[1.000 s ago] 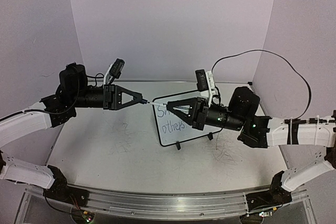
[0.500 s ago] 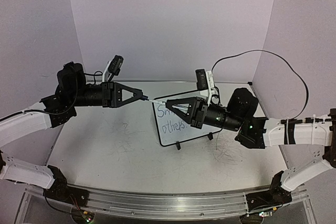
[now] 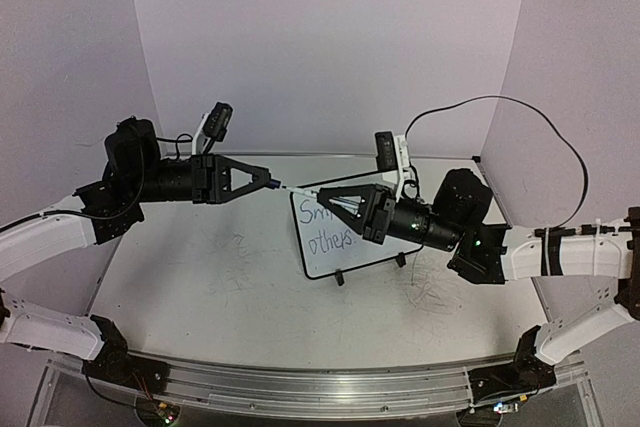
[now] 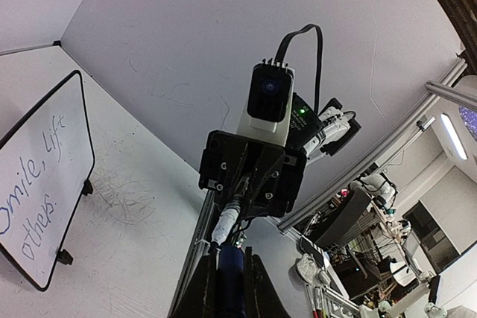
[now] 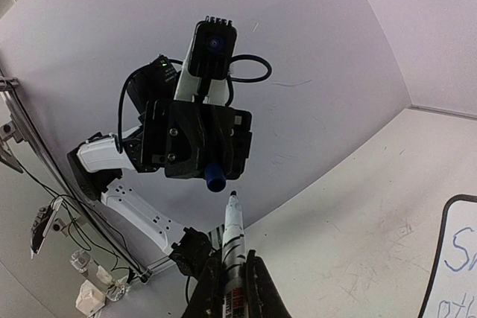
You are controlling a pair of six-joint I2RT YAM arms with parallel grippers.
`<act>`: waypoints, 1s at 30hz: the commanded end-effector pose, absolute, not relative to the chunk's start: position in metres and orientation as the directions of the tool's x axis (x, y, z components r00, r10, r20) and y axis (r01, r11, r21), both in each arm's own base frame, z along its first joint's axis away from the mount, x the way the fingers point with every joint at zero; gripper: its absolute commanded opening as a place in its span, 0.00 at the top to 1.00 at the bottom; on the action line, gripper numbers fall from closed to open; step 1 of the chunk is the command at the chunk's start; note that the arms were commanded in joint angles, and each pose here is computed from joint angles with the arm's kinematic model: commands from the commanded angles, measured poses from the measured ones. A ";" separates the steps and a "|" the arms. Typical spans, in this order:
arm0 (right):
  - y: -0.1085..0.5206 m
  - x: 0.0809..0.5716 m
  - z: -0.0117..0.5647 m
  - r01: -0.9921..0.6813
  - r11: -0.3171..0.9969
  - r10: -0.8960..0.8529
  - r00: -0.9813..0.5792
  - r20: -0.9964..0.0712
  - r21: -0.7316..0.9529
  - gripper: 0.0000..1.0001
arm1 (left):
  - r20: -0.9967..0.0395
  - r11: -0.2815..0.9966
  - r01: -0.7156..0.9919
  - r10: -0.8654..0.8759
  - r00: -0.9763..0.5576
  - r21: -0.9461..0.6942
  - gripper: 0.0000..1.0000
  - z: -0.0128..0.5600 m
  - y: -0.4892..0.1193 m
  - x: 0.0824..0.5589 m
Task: Write a sentence on the whiteboard
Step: Insert the whiteboard marker without the cap into the pen cap.
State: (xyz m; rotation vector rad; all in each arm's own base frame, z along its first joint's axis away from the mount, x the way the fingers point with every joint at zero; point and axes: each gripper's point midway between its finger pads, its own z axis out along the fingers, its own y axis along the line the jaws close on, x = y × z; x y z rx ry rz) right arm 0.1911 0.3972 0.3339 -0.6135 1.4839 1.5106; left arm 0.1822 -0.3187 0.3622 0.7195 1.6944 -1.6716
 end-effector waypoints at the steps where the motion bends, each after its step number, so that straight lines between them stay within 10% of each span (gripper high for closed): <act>1: 0.393 0.188 0.361 -0.877 0.089 0.316 -0.425 -0.848 0.473 1.00 | -0.792 -0.008 0.795 -0.084 -0.605 -0.607 1.00 0.382 -0.316 0.173; 30: 0.397 0.186 0.353 -0.869 0.059 0.310 -0.452 -0.836 0.491 1.00 | -0.791 0.000 0.794 -0.098 -0.604 -0.607 1.00 0.382 -0.314 0.174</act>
